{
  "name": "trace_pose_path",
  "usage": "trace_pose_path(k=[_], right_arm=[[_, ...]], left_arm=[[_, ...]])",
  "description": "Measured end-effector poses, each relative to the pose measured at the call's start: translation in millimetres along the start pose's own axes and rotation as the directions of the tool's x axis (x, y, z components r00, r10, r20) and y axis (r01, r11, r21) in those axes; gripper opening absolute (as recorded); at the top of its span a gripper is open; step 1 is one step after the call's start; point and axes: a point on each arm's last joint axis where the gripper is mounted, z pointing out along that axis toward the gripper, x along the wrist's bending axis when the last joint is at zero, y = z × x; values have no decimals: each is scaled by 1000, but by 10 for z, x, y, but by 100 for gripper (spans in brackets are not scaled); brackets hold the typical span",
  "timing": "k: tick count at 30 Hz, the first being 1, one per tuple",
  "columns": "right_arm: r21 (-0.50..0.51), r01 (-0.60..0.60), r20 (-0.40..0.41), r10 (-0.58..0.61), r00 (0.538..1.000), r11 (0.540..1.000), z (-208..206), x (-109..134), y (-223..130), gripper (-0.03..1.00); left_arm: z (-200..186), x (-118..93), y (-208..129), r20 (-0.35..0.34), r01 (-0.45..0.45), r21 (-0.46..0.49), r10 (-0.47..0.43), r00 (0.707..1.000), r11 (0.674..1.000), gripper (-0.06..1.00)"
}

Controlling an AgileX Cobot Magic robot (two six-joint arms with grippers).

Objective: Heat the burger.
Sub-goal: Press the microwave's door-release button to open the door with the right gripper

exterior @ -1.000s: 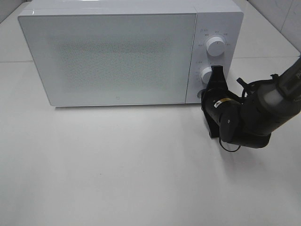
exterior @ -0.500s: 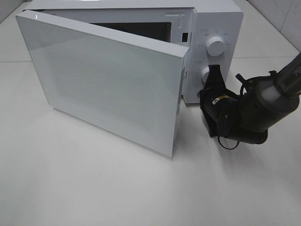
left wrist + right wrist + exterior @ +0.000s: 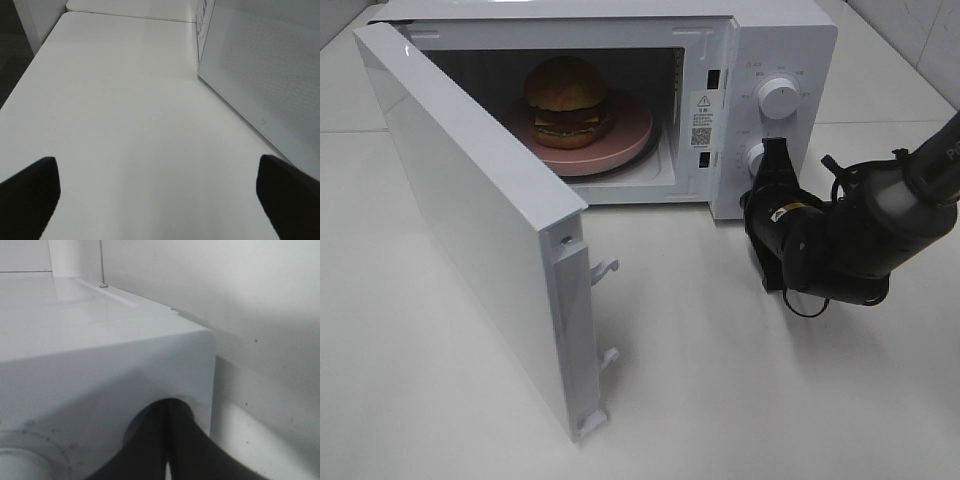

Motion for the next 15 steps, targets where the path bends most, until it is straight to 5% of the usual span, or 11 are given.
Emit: trace_pose_path(k=[15], right_arm=[[29,-8,-39,9,999,1000,-205,-26,47,0]], left_arm=[[0,0,0,0,0,0,0,1000,1000,99]])
